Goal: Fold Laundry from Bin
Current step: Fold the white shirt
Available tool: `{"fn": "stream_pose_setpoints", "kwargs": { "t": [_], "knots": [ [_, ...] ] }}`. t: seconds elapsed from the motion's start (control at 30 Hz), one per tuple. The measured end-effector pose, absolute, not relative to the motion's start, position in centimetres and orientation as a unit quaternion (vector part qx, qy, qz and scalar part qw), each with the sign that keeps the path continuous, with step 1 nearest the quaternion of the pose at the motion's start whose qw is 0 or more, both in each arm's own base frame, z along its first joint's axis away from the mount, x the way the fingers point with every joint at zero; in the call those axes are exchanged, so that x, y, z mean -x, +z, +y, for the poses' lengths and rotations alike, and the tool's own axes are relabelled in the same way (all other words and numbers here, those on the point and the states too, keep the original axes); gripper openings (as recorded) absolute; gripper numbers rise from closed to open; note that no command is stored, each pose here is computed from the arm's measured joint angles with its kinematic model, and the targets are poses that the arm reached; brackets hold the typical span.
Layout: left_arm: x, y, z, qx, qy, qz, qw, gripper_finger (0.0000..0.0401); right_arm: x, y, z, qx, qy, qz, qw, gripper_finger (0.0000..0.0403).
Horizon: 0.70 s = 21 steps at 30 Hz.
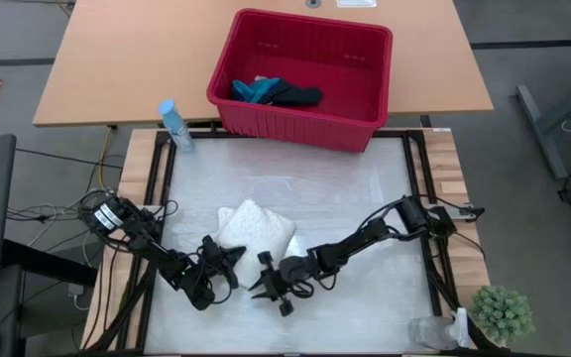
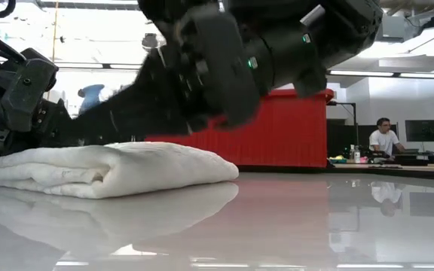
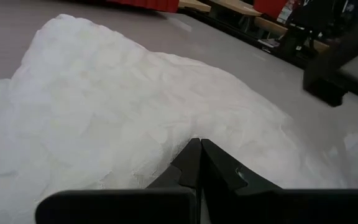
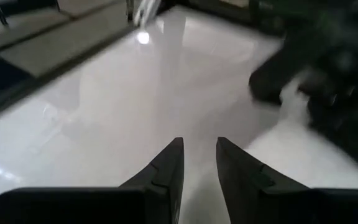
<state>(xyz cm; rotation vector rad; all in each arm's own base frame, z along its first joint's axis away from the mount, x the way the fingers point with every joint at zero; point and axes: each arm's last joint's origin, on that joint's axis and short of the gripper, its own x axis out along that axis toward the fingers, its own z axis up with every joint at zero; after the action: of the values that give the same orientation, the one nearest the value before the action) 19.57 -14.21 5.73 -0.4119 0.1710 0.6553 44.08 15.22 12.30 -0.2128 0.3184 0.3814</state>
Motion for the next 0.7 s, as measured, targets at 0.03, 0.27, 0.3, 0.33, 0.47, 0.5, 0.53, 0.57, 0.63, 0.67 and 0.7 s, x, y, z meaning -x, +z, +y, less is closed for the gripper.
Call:
{"fn": "stream_pose_setpoints", "kwargs": {
  "t": [0.03,0.27,0.3,0.33,0.47,0.5,0.53,0.57,0.63,0.67,0.7],
  "knots": [
    [-19.6,5.7,-14.2,0.200,0.319,0.083,0.923,0.0000,-44.1,12.1,15.0,0.106,0.185,0.170,0.962,0.0118],
    [-20.0,6.0,-14.6,0.189,0.316,0.084,0.926,0.0000,-44.1,11.1,12.8,0.087,0.154,0.205,0.963,0.0118],
    [-20.1,6.1,-14.7,0.185,0.315,0.086,0.927,0.0000,-44.2,10.8,12.5,0.083,0.150,0.209,0.963,0.0118],
    [-20.2,6.1,-14.7,0.182,0.314,0.087,0.928,0.0000,-44.3,10.3,12.3,0.075,0.146,0.212,0.963,0.0118],
    [-20.3,6.1,-14.8,0.180,0.314,0.088,0.928,0.0000,-44.6,8.2,11.7,0.048,0.138,0.236,0.961,0.0118],
    [-20.3,6.1,-14.8,0.180,0.314,0.088,0.928,0.0000,-44.6,8.2,11.7,0.047,0.139,0.234,0.961,0.0118],
    [-20.3,6.1,-14.8,0.180,0.314,0.088,0.928,0.0000,-44.5,8.1,11.7,0.043,0.139,0.243,0.959,0.0118],
    [-20.3,6.1,-14.8,0.179,0.314,0.088,0.928,0.0000,-44.5,7.5,11.7,0.040,0.139,0.251,0.957,0.0118],
    [-20.3,6.2,-14.8,0.178,0.314,0.088,0.928,0.0000,-44.5,6.9,11.7,0.036,0.140,0.258,0.955,0.0118],
    [-20.3,6.2,-14.8,0.177,0.314,0.087,0.929,0.0000,-44.4,6.9,11.8,0.034,0.142,0.261,0.954,0.0118],
    [-20.3,6.2,-14.8,0.176,0.315,0.086,0.929,0.0000,-44.4,6.9,11.9,0.033,0.144,0.262,0.954,0.0118]
  ]
}}
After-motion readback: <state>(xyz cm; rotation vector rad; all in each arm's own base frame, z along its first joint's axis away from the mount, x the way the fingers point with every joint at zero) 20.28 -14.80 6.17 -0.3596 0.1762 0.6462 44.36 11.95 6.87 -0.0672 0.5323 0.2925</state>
